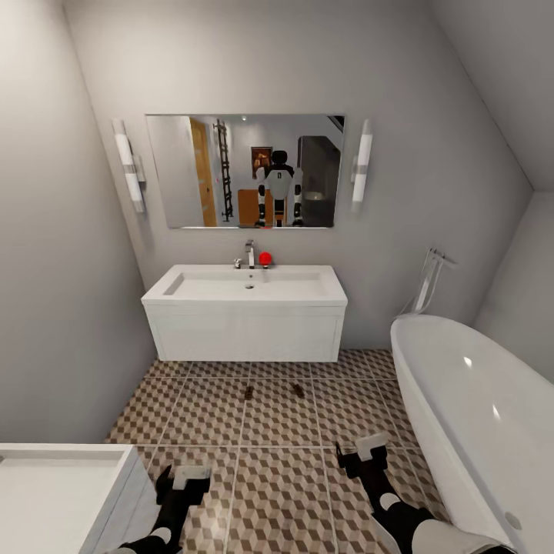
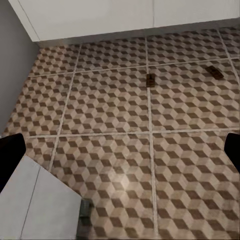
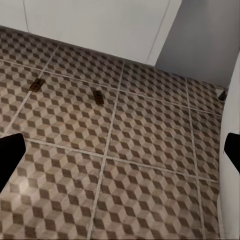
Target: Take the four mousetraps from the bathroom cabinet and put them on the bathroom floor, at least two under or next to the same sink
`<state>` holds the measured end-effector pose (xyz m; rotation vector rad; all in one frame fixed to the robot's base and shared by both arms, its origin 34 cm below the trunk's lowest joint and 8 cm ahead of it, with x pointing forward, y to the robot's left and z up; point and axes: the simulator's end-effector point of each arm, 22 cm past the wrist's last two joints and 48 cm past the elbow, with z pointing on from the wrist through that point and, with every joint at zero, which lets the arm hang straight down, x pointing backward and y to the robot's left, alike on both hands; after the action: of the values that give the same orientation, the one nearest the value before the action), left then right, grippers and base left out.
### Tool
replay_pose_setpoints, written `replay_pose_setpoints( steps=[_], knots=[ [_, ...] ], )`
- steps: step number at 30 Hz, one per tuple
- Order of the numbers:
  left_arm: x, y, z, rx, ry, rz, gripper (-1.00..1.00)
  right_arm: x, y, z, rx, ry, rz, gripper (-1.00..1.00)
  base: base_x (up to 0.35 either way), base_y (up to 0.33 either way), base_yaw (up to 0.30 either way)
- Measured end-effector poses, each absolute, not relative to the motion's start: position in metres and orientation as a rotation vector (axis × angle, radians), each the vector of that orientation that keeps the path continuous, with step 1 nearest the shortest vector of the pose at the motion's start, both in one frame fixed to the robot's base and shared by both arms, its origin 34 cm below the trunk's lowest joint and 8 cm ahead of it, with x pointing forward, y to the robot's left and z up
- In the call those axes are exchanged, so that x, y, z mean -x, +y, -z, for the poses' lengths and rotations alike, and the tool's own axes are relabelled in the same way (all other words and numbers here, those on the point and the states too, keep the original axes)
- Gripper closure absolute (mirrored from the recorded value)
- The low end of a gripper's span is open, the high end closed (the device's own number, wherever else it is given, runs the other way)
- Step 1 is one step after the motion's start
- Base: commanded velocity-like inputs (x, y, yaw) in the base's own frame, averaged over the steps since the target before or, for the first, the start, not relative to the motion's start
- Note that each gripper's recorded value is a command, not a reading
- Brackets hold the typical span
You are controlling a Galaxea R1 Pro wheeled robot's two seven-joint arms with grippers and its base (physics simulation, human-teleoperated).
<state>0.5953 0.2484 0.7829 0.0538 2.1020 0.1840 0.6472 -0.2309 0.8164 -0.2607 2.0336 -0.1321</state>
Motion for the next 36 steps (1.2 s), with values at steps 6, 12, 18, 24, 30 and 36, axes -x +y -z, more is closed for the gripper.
replay_pose_setpoints(
  steps=[6, 12, 18, 24, 30, 36],
  knots=[
    [-0.554, 0.257, -0.756, -0.057, 2.166, -0.199, -1.0, -0.617, -0.232, -0.792, 0.265, 2.083, 0.129, -1.0, 0.0, 0.0, 0.0],
    [-0.513, 0.271, -0.732, -0.06, 2.228, -0.225, -1.0, -0.586, -0.245, -0.77, 0.222, 2.142, 0.141, -1.0, 0.0, 0.0, 0.0],
    [-0.486, 0.291, -0.72, -0.062, 2.266, -0.263, -1.0, -0.566, -0.261, -0.755, 0.098, 2.196, 0.156, -1.0, 0.0, 0.0, 0.0],
    [-0.473, 0.309, -0.715, -0.051, 2.284, -0.298, -1.0, -0.55, -0.278, -0.742, 0.013, 2.256, 0.178, -1.0, 0.0, 0.0, 0.0],
    [-0.468, 0.318, -0.713, -0.024, 2.292, -0.315, -1.0, -0.543, -0.283, -0.736, -0.006, 2.284, 0.183, -1.0, 0.0, 0.0, 0.0],
    [-0.466, 0.317, -0.712, -0.015, 2.296, -0.314, -1.0, -0.541, -0.283, -0.735, -0.01, 2.289, 0.185, -1.0, 0.0, 0.0, 0.0]
  ],
)
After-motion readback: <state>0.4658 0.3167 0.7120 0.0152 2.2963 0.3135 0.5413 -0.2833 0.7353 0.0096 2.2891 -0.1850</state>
